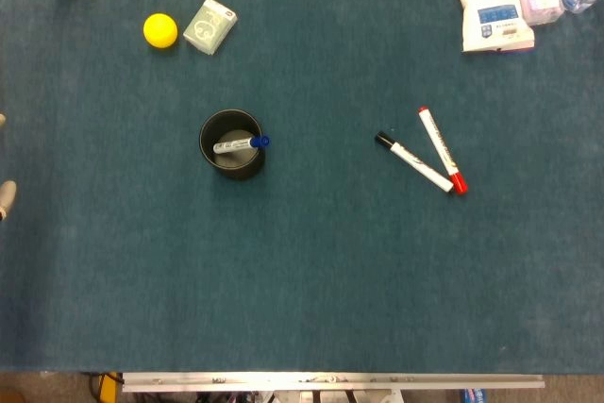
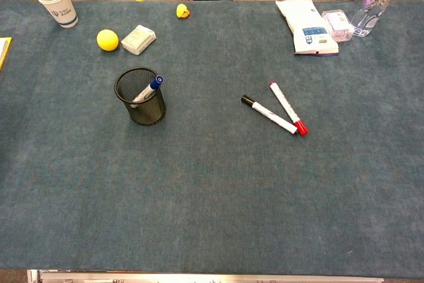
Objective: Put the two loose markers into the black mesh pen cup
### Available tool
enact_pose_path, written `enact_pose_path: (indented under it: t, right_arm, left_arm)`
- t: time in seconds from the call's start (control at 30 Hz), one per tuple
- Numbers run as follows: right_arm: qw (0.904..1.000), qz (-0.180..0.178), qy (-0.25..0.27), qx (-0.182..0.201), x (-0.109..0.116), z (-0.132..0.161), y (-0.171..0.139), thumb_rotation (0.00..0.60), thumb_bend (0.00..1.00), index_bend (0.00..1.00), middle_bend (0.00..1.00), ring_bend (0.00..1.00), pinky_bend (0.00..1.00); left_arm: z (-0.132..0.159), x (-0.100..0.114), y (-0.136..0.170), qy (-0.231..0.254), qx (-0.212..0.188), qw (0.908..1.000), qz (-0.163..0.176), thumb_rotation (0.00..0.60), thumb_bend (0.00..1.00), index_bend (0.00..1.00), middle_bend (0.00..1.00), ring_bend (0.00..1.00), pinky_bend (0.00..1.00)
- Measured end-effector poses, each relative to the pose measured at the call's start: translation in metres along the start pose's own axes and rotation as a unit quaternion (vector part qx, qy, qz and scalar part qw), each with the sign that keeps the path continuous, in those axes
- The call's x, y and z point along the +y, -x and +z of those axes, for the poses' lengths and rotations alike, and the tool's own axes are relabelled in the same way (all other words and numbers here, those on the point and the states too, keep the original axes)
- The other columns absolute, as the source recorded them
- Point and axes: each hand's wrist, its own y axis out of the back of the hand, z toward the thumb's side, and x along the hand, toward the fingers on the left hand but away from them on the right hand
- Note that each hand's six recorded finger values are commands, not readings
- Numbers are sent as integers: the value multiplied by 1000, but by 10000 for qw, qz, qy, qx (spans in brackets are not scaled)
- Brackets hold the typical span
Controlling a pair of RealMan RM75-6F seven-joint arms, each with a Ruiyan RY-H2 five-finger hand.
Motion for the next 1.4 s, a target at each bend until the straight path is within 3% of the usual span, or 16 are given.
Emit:
enact_pose_path:
  t: [0.3,0.8,0.93,1.2,1.4]
  right_arm:
    - [9999,39,18,133,-1,4,3,600,170,260,244,119,74]
    - [9956,128,-169,916,6,45,32,600,168,358,313,191,194]
    - [9927,283,-180,1157,-1,60,40,600,167,410,335,232,245]
    - [9802,487,-642,1806,-22,95,64,600,167,421,335,232,246]
    - [9742,558,-725,2065,-32,106,67,600,167,426,335,232,246]
  left_arm:
    - [6,1,-1,21,-96,9999,32,600,262,220,236,228,271]
    - [-1,0,1,36,-19,10000,-14,600,262,220,236,228,271]
    - [-1,0,-1,30,-44,10000,-34,600,262,220,236,228,271]
    - [0,0,-1,50,-74,10000,-33,600,262,220,236,228,271]
    - [2,0,-2,83,-136,9999,-50,600,262,220,236,228,271]
